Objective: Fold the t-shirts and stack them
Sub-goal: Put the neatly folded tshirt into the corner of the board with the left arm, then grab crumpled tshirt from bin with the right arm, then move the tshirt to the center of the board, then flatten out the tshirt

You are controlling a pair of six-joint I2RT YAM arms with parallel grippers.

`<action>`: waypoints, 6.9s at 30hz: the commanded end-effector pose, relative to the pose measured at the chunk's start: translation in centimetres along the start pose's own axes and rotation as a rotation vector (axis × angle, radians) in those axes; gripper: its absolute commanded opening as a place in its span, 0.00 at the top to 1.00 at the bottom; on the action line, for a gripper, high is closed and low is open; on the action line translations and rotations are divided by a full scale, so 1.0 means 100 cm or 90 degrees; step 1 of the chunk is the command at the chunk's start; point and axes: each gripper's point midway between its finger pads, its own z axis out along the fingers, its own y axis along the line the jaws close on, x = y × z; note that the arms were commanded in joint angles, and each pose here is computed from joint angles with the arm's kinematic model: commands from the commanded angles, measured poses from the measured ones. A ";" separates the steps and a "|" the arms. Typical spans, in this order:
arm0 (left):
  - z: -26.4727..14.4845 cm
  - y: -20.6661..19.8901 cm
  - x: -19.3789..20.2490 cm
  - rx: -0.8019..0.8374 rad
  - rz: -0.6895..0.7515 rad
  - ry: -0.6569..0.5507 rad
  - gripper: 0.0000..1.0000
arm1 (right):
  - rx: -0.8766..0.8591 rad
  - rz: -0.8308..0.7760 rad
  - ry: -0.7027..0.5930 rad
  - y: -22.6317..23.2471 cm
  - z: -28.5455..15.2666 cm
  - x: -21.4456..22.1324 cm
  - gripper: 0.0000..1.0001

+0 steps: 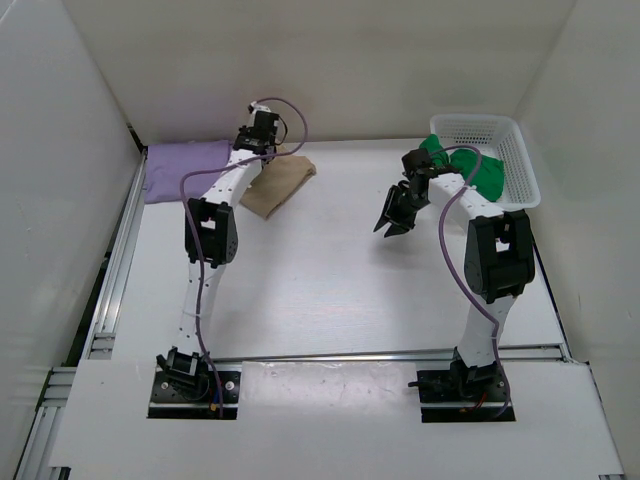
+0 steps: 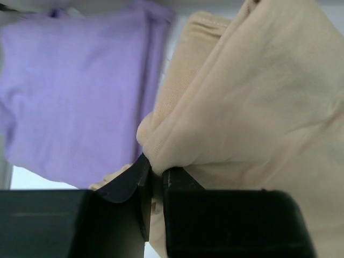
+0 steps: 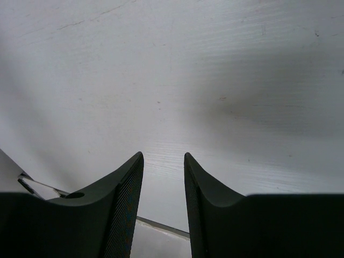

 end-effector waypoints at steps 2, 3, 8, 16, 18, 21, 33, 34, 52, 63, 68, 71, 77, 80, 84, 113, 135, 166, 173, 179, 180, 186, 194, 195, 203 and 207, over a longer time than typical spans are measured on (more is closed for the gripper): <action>-0.021 0.096 -0.081 -0.105 -0.138 -0.118 0.90 | 0.007 -0.017 -0.018 -0.001 -0.018 0.001 0.59; -0.021 0.103 -0.079 -0.110 -0.140 -0.116 0.90 | 0.007 -0.017 -0.018 -0.001 -0.018 0.001 0.59; -0.033 0.148 -0.094 -0.112 -0.175 -0.135 0.90 | 0.016 -0.017 -0.004 -0.007 -0.012 0.007 0.59; -0.016 0.213 -0.075 -0.143 -0.202 -0.109 0.90 | 0.032 -0.026 0.000 -0.014 -0.009 0.007 0.58; -0.014 0.215 -0.071 -0.134 -0.200 -0.102 0.90 | 0.040 -0.031 0.001 -0.017 -0.009 0.008 0.58; -0.006 0.210 -0.057 -0.116 -0.189 -0.081 0.90 | 0.043 -0.029 0.006 -0.018 -0.006 0.009 0.58; 0.033 0.233 -0.018 -0.144 -0.192 -0.029 0.90 | 0.060 -0.035 0.019 -0.021 -0.003 0.006 0.58; 0.038 0.230 -0.013 -0.143 -0.188 -0.022 0.90 | 0.060 -0.035 0.019 -0.021 -0.003 0.006 0.58; 0.095 0.238 0.028 -0.181 -0.191 0.020 0.81 | 0.063 -0.041 0.037 -0.022 0.000 0.007 0.55; 0.069 0.301 0.022 -0.306 -0.227 0.005 0.05 | 0.076 -0.084 -0.115 0.003 -0.066 -0.073 0.36; -0.009 0.301 -0.030 -0.161 -0.242 -0.072 0.00 | 0.057 0.018 -0.323 -0.009 -0.137 -0.178 0.29; -0.029 0.266 -0.025 -0.053 -0.221 -0.069 0.00 | -0.003 0.138 -0.400 -0.037 -0.154 -0.227 0.28; -0.076 0.215 -0.011 0.133 -0.189 -0.038 0.00 | -0.013 0.365 -0.437 -0.125 -0.122 -0.290 0.28; -0.102 0.201 -0.005 0.210 -0.180 -0.011 0.00 | -0.030 0.429 -0.458 -0.145 -0.104 -0.313 0.28; -0.119 0.176 0.020 0.282 -0.170 0.034 0.00 | -0.071 0.507 -0.428 -0.153 -0.062 -0.323 0.28; -0.178 0.213 0.102 0.165 -0.144 0.137 0.00 | -0.096 0.244 -0.686 -0.034 -0.232 -0.311 1.00; -0.227 0.202 0.096 0.256 -0.164 0.069 0.00 | -0.565 -0.385 -0.945 0.239 -0.564 0.012 1.00; -0.355 -0.062 0.197 0.826 0.119 0.378 0.00 | -0.012 -0.339 -0.095 0.061 -0.016 0.074 0.34; -0.338 -0.118 0.228 0.905 0.128 0.398 0.00 | -0.004 -0.284 0.002 0.030 0.027 0.133 0.28; -0.336 -0.145 0.270 0.930 0.142 0.517 0.27 | -0.007 -0.232 0.023 0.023 0.045 0.147 0.55; -0.338 -0.145 0.275 0.938 0.137 0.540 0.40 | -0.012 -0.226 0.028 0.025 0.045 0.149 0.77; -0.313 -0.115 0.251 0.874 0.088 0.533 0.90 | -0.009 -0.228 -0.034 0.020 0.008 0.143 1.00; -0.221 -0.009 0.118 0.597 0.014 0.324 0.90 | 0.012 -0.154 -0.059 -0.040 -0.024 0.152 1.00; -0.213 0.002 0.105 0.547 0.022 0.297 0.90 | 0.026 -0.139 -0.047 -0.052 -0.020 0.159 1.00; -0.150 0.071 -0.051 0.216 -0.033 -0.022 0.77 | -0.031 -0.092 -0.019 -0.049 -0.014 0.173 1.00; -0.120 0.073 -0.067 0.074 -0.039 -0.052 0.00 | -0.068 -0.063 0.001 -0.031 -0.014 0.168 1.00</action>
